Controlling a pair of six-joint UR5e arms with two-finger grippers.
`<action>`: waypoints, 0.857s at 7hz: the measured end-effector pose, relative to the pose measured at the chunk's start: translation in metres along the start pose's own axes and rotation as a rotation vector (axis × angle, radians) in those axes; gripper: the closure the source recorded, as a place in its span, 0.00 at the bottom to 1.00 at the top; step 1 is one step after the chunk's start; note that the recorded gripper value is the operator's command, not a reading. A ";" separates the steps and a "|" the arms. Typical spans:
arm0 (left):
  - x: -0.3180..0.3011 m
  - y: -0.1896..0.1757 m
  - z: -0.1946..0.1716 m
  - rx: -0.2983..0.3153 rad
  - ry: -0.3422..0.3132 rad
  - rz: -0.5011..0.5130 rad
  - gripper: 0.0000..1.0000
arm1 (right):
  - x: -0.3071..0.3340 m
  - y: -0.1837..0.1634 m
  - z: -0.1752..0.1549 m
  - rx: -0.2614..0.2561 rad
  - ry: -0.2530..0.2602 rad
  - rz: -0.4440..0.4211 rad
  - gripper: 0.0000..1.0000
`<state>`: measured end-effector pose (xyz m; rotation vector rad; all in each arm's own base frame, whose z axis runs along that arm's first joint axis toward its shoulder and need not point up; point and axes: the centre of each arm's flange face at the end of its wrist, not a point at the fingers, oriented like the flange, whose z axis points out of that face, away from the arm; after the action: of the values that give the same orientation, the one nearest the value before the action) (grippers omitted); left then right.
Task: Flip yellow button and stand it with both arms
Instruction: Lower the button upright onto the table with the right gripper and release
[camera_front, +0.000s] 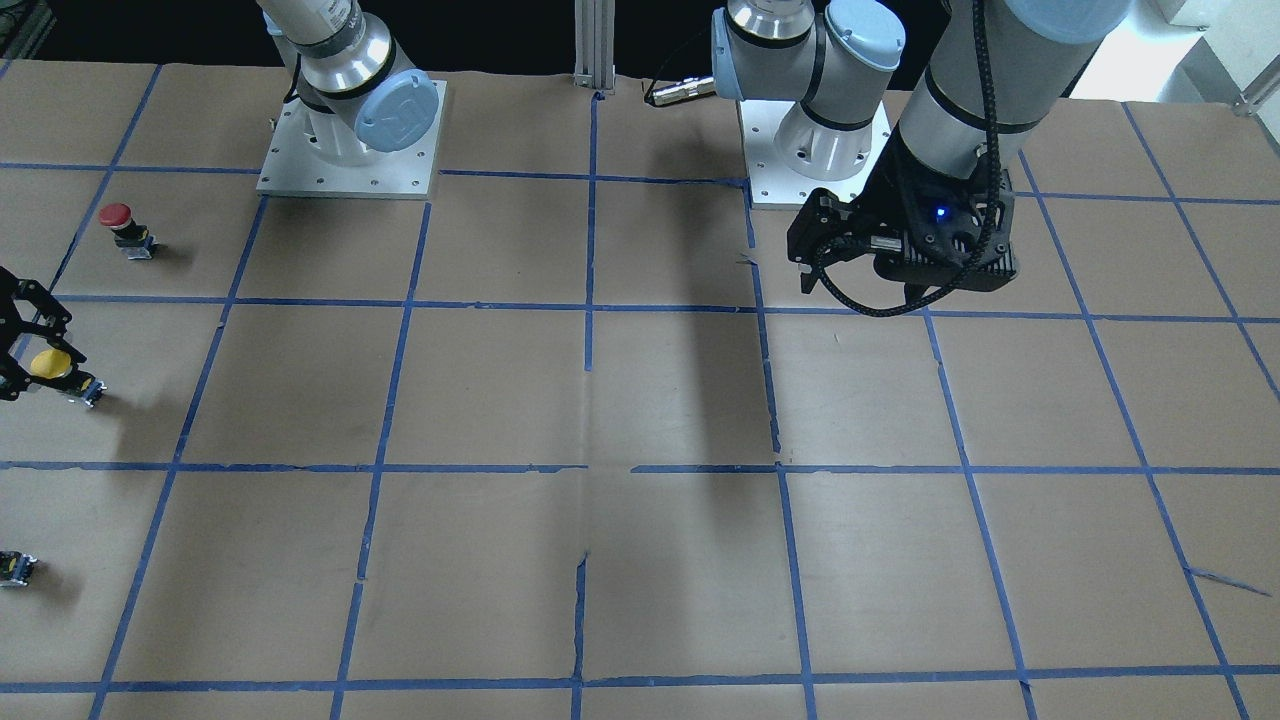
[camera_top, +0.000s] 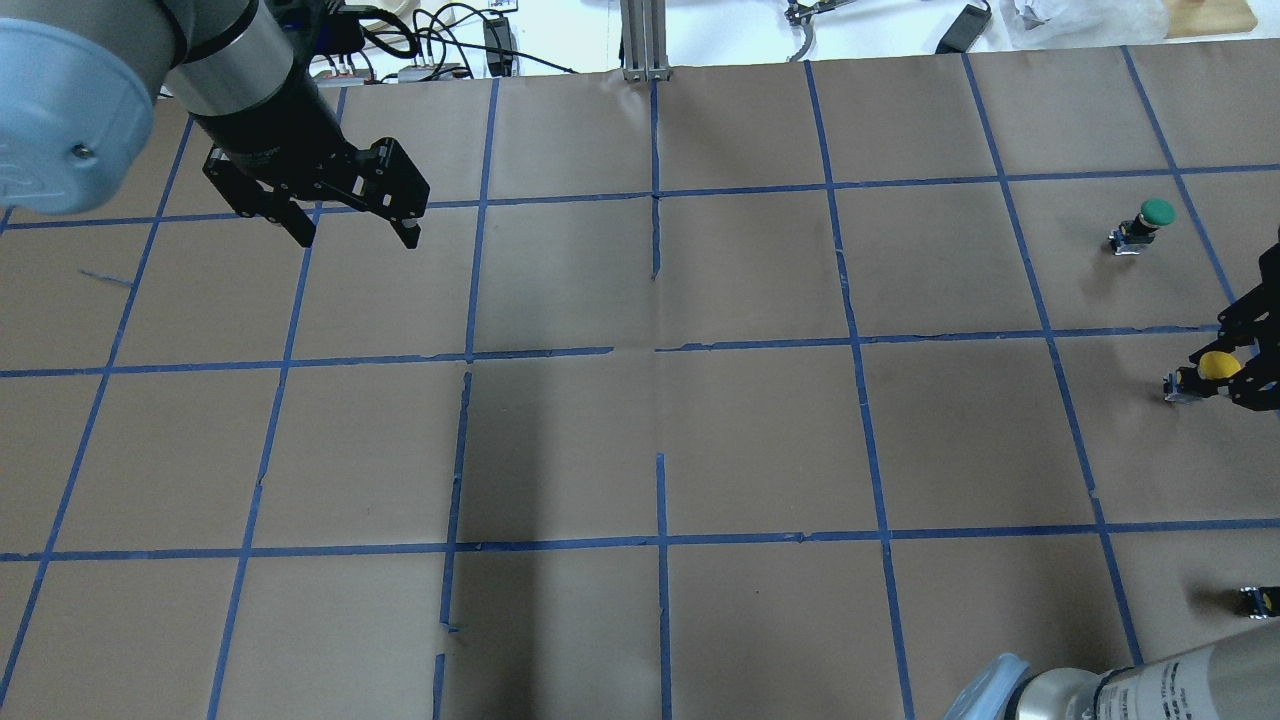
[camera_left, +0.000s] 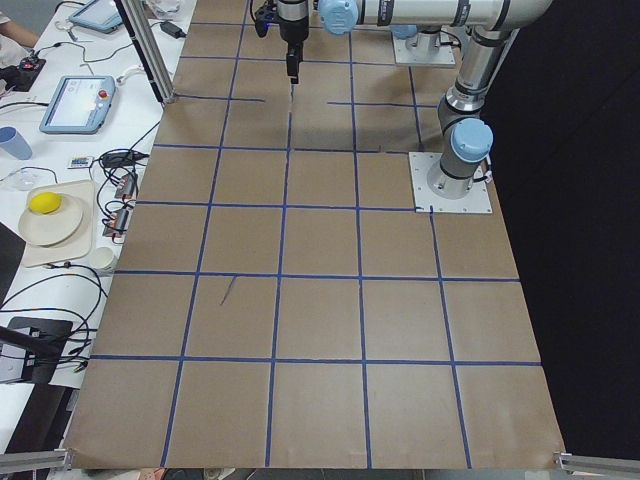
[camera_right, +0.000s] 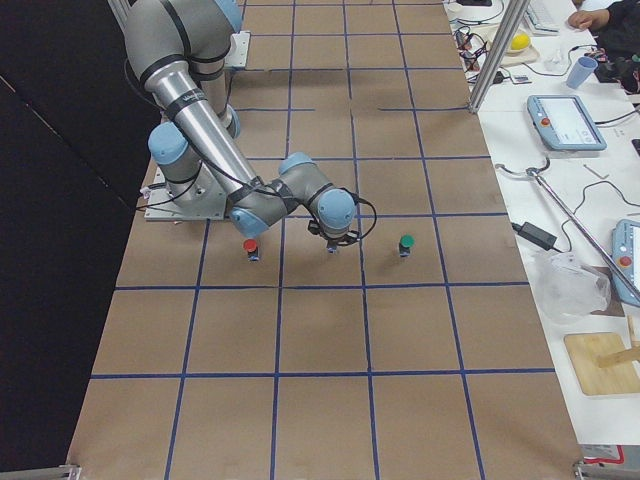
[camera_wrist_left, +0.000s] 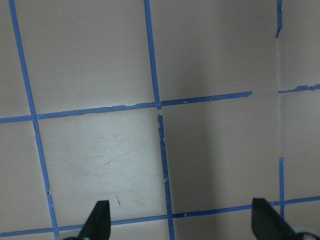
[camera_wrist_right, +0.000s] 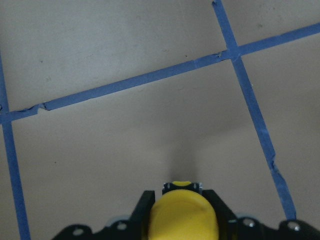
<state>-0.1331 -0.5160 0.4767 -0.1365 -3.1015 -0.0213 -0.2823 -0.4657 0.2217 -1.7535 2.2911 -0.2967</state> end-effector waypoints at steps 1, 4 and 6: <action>0.000 0.000 -0.001 0.001 0.000 0.000 0.00 | 0.002 0.003 0.006 0.006 -0.010 0.002 0.38; -0.001 -0.001 -0.004 0.014 -0.001 -0.002 0.00 | 0.003 0.006 0.009 0.004 -0.020 0.008 0.07; -0.002 -0.002 -0.006 0.017 -0.002 -0.003 0.00 | 0.002 0.003 0.002 -0.008 -0.010 0.018 0.06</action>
<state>-0.1312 -0.5178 0.4822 -0.1309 -3.1027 0.0053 -0.2853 -0.4668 0.2187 -1.7327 2.3031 -0.2751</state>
